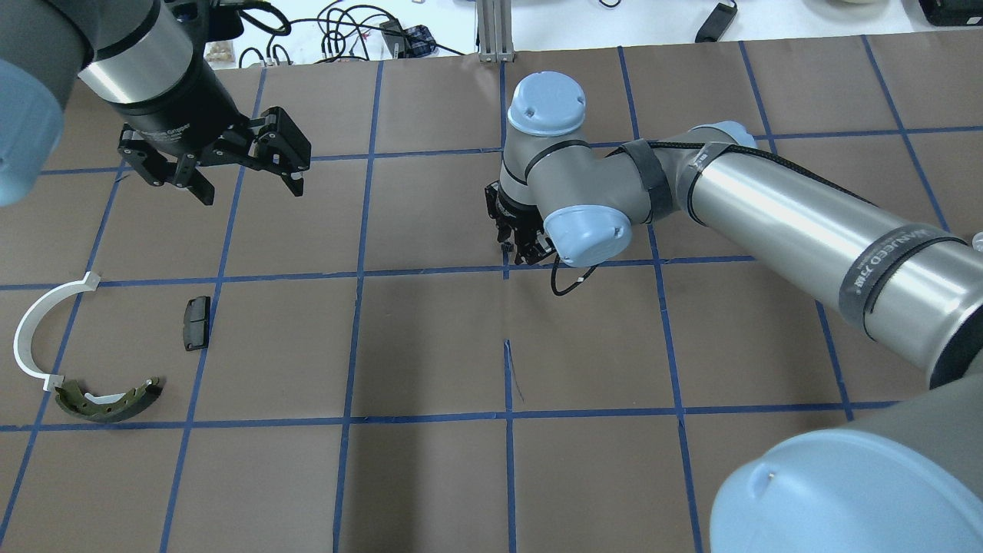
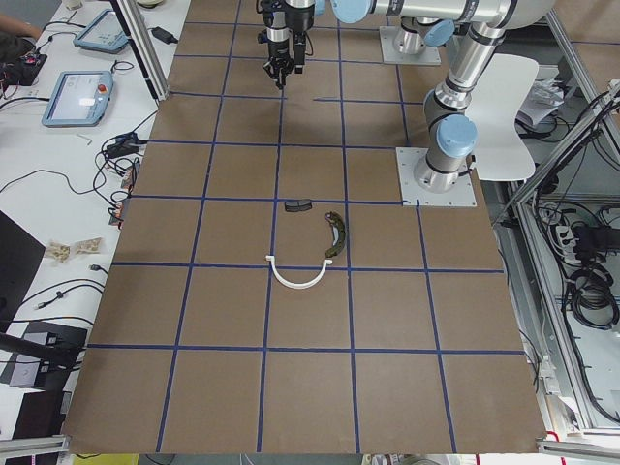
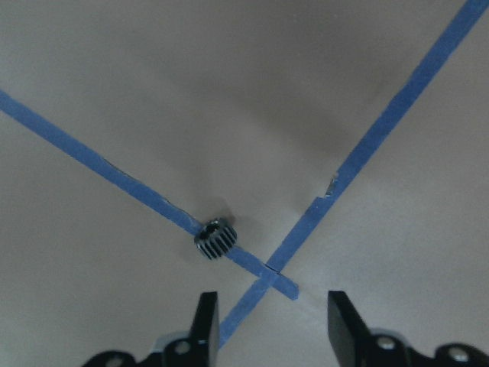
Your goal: Place bearing gear from tray to pile
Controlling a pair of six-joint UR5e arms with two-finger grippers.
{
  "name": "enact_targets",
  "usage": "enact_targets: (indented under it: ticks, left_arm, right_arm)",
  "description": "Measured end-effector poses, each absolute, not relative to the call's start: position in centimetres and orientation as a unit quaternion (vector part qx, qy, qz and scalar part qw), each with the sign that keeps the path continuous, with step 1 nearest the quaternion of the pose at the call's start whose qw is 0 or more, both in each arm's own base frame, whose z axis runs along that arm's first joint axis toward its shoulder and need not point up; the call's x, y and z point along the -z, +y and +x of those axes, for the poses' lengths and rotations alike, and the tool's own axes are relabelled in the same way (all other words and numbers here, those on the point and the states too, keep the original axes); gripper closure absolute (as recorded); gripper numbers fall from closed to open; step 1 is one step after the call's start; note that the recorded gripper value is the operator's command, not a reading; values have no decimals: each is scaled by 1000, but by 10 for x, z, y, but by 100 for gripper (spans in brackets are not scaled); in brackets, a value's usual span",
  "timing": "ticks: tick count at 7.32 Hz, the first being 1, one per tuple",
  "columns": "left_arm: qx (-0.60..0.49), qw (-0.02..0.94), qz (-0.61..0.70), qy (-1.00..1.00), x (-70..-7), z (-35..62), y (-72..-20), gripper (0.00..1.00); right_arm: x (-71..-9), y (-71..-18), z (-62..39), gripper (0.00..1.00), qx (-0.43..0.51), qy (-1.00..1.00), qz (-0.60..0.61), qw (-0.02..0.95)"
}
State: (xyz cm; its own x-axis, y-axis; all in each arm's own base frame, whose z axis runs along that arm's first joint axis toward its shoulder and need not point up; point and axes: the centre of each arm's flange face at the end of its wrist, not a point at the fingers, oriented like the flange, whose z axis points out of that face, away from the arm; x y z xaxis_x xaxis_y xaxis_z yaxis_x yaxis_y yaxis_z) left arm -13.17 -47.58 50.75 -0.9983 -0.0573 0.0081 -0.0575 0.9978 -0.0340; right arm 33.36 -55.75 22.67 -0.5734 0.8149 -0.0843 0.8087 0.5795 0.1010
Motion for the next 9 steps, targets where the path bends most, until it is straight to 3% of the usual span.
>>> enact_targets:
  ticks: [2, 4, 7, 9]
  left_arm:
    - [-16, 3, 30, -999, -507, -133, -477, 0]
    - [-19, 6, 45, -999, -505, -140, -486, 0]
    - [-38, 14, 71, -997, -469, -192, -519, 0]
    - [-40, 19, 109, -993, -425, -237, -546, 0]
  right_arm:
    - [-242, -565, 311, 0, 7, 907, 420, 41]
    - [-286, -584, 225, 0, 32, 935, 353, 3]
    - [-344, -592, 9, 0, 13, 972, 233, -25]
    - [-352, -570, -142, 0, -2, 985, 167, -39]
